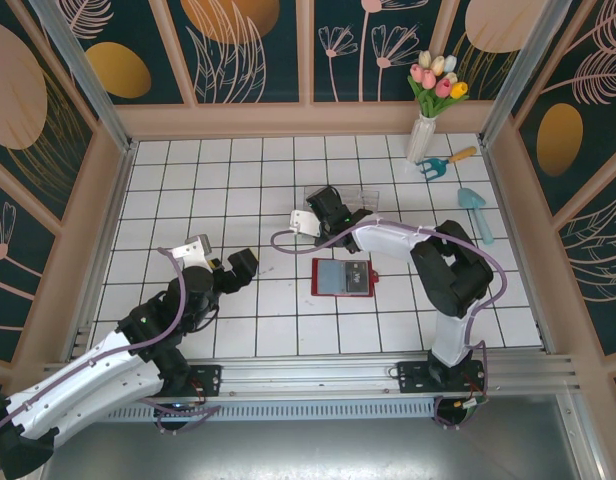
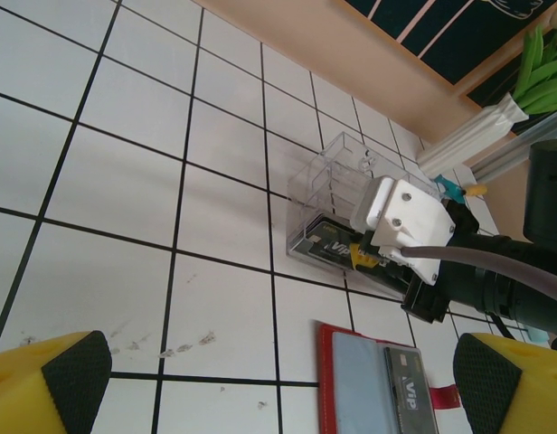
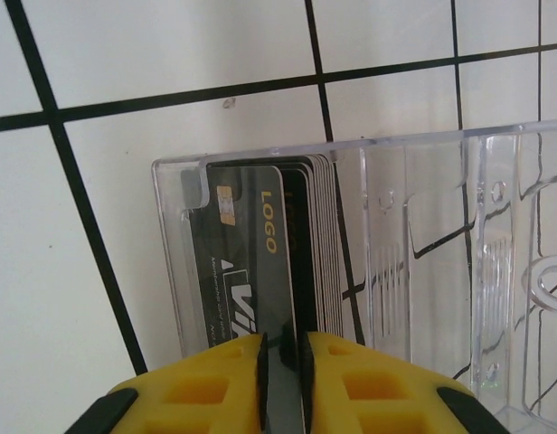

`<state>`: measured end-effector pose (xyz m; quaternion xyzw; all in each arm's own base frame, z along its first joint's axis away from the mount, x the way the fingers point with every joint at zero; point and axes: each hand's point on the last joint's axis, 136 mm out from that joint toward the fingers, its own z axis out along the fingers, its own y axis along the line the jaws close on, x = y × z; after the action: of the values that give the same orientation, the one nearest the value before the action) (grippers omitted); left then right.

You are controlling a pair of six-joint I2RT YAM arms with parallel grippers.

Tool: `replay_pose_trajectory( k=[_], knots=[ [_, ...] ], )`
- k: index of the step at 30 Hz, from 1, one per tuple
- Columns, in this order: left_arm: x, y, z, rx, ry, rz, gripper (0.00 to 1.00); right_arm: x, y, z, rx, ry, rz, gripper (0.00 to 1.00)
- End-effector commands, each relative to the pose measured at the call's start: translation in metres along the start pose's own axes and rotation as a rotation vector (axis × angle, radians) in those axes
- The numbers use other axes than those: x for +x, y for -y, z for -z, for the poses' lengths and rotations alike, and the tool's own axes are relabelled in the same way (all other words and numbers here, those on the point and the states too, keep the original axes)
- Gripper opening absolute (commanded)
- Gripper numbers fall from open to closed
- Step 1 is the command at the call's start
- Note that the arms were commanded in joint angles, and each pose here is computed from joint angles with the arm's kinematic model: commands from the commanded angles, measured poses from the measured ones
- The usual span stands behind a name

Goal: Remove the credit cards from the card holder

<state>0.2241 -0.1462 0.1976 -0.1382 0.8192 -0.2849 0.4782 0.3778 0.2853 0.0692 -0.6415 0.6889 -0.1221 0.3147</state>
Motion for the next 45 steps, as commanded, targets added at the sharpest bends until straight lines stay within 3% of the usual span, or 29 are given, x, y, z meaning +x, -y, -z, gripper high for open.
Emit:
replay_pose_trajectory(
  k=[1,6,16,21,27,32,36,41,45],
  knots=[
    [0.002,-0.003,-0.001,-0.004,-0.001,0.006,0.99,-0.006,0.02,0.005,0.049,0.017,-0.072,0.21],
    [0.001,-0.002,-0.001,-0.002,0.001,0.003,0.99,-0.009,0.031,0.019,0.09,0.043,-0.11,0.23],
    [0.004,0.0,-0.002,0.009,-0.015,0.0,0.99,-0.004,0.045,0.007,0.169,-0.01,-0.143,0.23],
    [0.006,0.006,-0.004,0.036,-0.027,-0.013,0.99,-0.018,0.056,0.033,0.164,0.081,-0.243,0.23],
    [0.021,0.022,-0.018,0.078,-0.095,-0.035,0.98,-0.024,0.073,0.09,0.135,0.245,-0.535,0.24],
    [0.046,0.044,-0.04,0.144,-0.199,-0.016,0.89,-0.002,0.068,0.13,0.029,0.344,-0.952,0.23],
    [0.068,0.062,-0.059,0.187,-0.295,0.006,0.75,0.024,0.039,0.14,-0.049,0.316,-1.167,0.2],
    [0.094,0.079,-0.084,0.206,-0.395,0.041,0.63,0.059,-0.016,0.132,-0.146,0.182,-1.427,0.0],
    [0.119,0.092,-0.1,0.201,-0.462,0.042,0.53,0.074,-0.055,0.12,-0.223,0.11,-1.506,0.0]
  ],
)
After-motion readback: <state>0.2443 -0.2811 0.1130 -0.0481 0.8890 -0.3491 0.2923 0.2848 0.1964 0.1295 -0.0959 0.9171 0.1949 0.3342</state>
